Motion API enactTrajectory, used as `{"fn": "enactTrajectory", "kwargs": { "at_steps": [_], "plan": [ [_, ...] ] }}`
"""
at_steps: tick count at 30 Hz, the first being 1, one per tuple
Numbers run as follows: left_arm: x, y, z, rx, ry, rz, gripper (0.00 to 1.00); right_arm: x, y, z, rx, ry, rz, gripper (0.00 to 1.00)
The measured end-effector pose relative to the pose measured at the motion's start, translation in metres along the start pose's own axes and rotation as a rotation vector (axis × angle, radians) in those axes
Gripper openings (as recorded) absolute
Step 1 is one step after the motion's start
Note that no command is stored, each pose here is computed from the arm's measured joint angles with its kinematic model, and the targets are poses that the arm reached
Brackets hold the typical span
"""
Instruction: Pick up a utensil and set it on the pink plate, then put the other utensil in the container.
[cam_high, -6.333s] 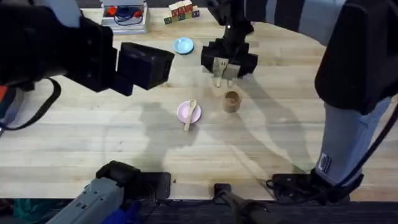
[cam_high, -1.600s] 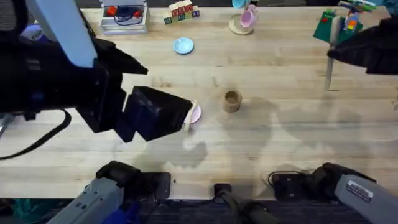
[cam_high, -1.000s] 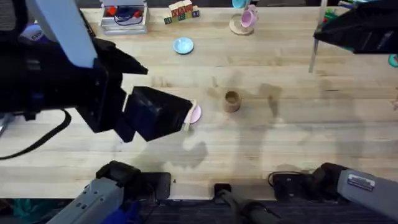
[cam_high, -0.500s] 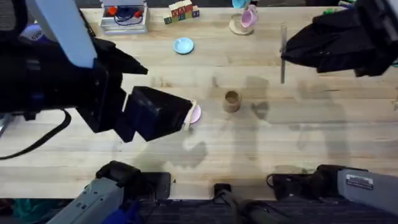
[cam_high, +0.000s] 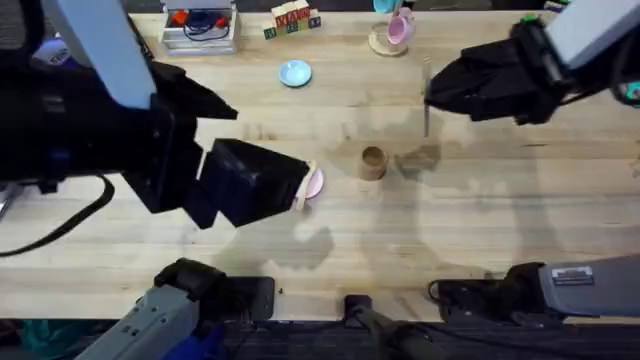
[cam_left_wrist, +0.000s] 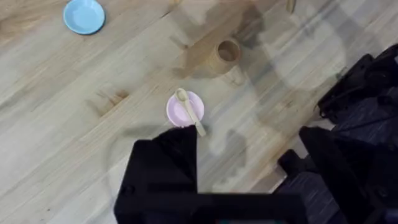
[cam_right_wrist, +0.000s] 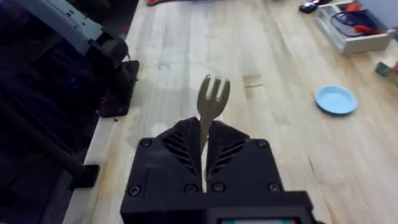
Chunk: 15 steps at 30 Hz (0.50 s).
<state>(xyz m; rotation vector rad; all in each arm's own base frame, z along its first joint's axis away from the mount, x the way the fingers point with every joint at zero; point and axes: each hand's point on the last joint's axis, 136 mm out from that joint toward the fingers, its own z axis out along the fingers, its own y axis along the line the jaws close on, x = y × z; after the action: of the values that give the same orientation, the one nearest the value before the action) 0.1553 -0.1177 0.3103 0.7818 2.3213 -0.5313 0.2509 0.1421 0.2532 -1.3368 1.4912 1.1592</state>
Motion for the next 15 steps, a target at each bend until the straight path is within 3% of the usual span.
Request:
{"fn": "enactTrajectory", "kwargs": {
  "at_steps": [9, 15],
  "plan": [
    [0.0, 0.0, 0.0, 0.0, 0.0, 0.0, 0.993, 0.021, -0.004, 0.031, -0.128, -0.004, -0.009, 0.032],
    [0.0, 0.0, 0.0, 0.0, 0.0, 0.0, 0.993, 0.03, -0.011, 0.046, -0.157, -0.002, -0.125, 0.032]
  ]
}}
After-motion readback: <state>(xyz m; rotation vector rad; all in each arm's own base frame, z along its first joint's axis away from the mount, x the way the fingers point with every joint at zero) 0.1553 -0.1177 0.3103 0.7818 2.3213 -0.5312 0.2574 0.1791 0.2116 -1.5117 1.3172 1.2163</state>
